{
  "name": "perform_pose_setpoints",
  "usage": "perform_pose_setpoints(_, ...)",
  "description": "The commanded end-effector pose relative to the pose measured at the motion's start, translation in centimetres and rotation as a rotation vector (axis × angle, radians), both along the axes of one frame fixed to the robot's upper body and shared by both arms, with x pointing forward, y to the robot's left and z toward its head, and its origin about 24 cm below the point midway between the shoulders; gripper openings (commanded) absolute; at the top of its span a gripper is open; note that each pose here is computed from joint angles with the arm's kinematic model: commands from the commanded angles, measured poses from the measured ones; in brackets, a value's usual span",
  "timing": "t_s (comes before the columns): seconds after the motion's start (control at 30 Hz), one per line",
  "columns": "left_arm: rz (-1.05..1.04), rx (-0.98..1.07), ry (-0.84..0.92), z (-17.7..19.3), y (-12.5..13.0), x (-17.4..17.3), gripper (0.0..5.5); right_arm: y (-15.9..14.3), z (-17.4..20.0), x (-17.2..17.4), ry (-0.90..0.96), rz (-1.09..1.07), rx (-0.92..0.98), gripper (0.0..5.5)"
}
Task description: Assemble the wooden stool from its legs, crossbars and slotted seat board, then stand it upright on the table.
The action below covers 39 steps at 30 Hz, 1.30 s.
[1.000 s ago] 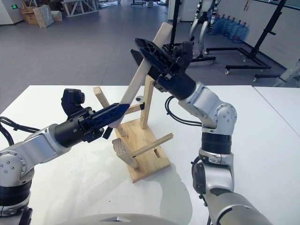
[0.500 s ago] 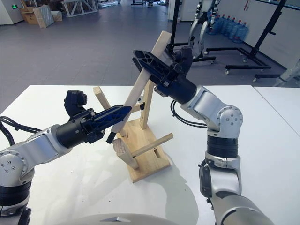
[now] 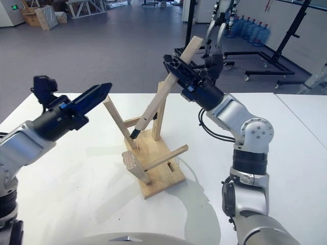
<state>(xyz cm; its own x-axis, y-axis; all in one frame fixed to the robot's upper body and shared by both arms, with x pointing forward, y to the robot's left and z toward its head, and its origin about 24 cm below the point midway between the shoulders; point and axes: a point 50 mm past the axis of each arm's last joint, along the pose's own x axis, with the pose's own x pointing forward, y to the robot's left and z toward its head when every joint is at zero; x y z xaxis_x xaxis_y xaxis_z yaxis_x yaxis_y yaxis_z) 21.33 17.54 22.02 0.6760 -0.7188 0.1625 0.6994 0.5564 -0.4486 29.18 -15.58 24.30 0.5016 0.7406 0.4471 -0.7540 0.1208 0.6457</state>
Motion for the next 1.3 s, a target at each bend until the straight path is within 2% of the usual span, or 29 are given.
perform_pose_setpoints(0.03,-0.064,0.458,0.114,-4.7,2.4,-2.8,3.55,-1.7,0.7,-0.3,-0.03,-0.051,-0.015,2.06)
perform_pose_setpoints(0.07,-0.102,0.566,0.149,-6.2,2.9,-3.5,3.55,-2.1,0.7,-0.4,-0.032,-0.061,-0.019,2.06)
perform_pose_setpoints(0.23,-0.212,0.7,0.232,-11.0,3.0,-5.6,3.55,-2.6,0.4,-0.3,-0.022,-0.076,-0.031,2.06)
perform_pose_setpoints(0.37,-0.313,0.751,0.282,-14.4,1.4,-8.1,3.55,-2.4,0.2,-0.3,-0.011,-0.067,-0.037,2.06)
perform_pose_setpoints(0.47,-0.331,0.689,0.292,-16.1,-0.6,-8.8,3.55,-2.3,0.3,-0.2,-0.003,-0.061,-0.044,2.06)
perform_pose_setpoints(0.77,-0.322,0.571,0.226,-16.7,-4.7,-7.7,3.55,-0.8,1.1,0.7,0.003,0.015,-0.071,2.06)
perform_pose_setpoints(1.0,-0.264,0.642,0.187,-17.6,-7.2,-7.6,3.55,-0.4,1.6,1.0,0.004,0.042,-0.086,2.06)
perform_pose_setpoints(1.3,-0.189,0.768,0.212,-19.0,-8.3,-7.2,3.55,0.0,1.4,1.0,0.012,0.058,-0.081,2.06)
